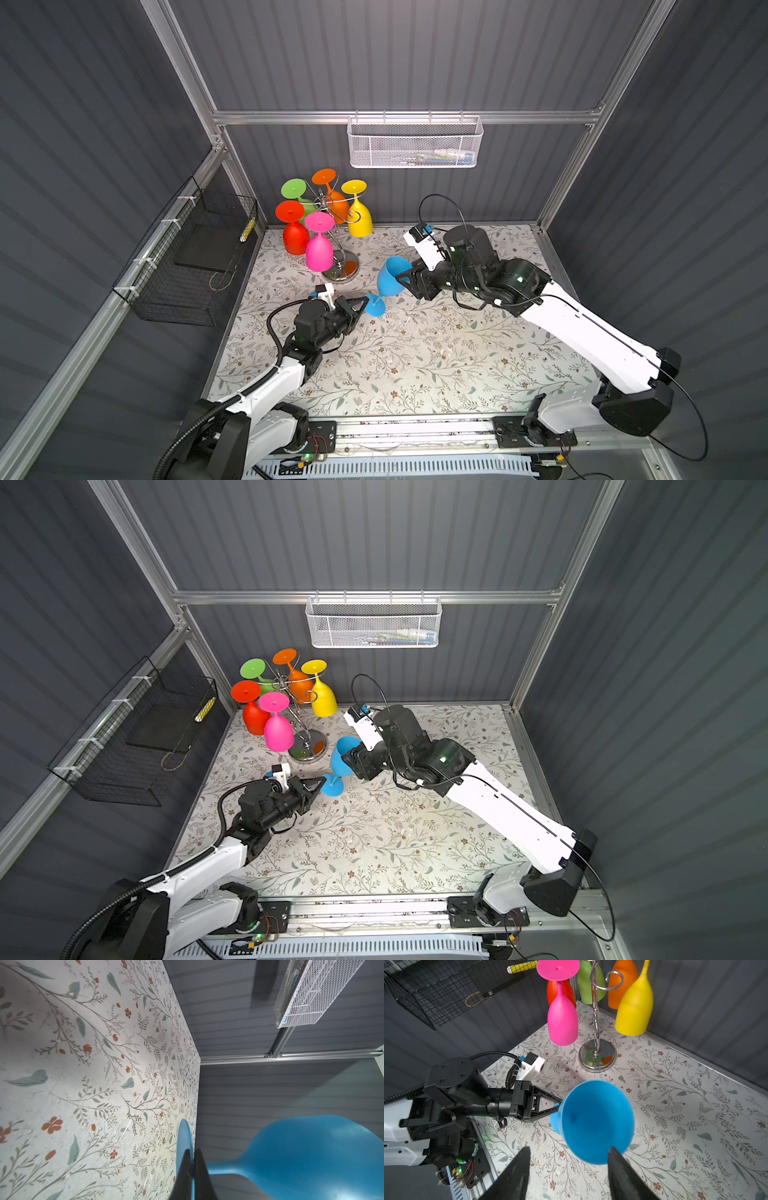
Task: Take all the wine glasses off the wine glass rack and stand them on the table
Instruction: 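Close the right gripper on the blue glass stem beside the left gripper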
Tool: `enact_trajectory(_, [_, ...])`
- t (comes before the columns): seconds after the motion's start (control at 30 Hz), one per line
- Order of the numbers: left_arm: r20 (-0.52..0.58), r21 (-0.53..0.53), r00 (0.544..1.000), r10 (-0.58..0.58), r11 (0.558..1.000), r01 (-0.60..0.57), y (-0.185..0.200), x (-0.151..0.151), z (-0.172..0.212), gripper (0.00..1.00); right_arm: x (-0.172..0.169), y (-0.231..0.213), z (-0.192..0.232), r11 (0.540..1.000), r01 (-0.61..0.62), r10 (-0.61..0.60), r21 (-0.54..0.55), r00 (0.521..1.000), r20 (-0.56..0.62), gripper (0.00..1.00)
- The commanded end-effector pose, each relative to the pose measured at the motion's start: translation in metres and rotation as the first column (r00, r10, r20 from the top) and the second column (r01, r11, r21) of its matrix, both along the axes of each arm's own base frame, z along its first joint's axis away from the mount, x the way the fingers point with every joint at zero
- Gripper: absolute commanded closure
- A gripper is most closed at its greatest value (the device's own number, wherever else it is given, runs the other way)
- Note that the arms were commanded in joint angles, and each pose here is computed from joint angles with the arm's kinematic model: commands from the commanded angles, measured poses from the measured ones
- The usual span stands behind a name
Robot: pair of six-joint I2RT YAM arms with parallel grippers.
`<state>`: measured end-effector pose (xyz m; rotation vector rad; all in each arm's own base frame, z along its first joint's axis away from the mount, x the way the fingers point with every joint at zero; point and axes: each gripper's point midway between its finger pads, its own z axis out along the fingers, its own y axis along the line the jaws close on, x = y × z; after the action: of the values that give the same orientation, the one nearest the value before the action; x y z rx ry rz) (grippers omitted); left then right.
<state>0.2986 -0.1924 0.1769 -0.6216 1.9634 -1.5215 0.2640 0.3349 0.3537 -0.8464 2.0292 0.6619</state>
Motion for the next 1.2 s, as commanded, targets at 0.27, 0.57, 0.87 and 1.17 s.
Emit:
enact_trajectory(0.27, [0.134,-0.054,0.990,-0.054,0.997,0.062,-0.009,0.002,0.015,1.00,0.009,0.021,-0.020,0.994,-0.057,0.050,-0.093,0.996,-0.073,0.45])
enact_trajectory(0.57, [0.137,-0.063,0.990,-0.044,0.997,0.053,-0.009,0.004,0.012,1.00,0.009,0.030,-0.032,0.991,-0.073,0.061,-0.114,0.993,-0.105,0.59])
enact_trajectory(0.87, [0.130,-0.064,0.991,-0.023,0.997,0.032,-0.005,0.004,0.008,1.00,0.008,0.036,-0.042,0.988,-0.086,0.070,-0.129,0.990,-0.125,0.92])
enact_trajectory(1.17, [0.133,-0.057,0.991,-0.016,0.998,0.023,-0.003,0.002,0.008,0.36,0.022,0.022,-0.046,0.985,-0.043,0.026,-0.165,0.994,-0.105,1.00])
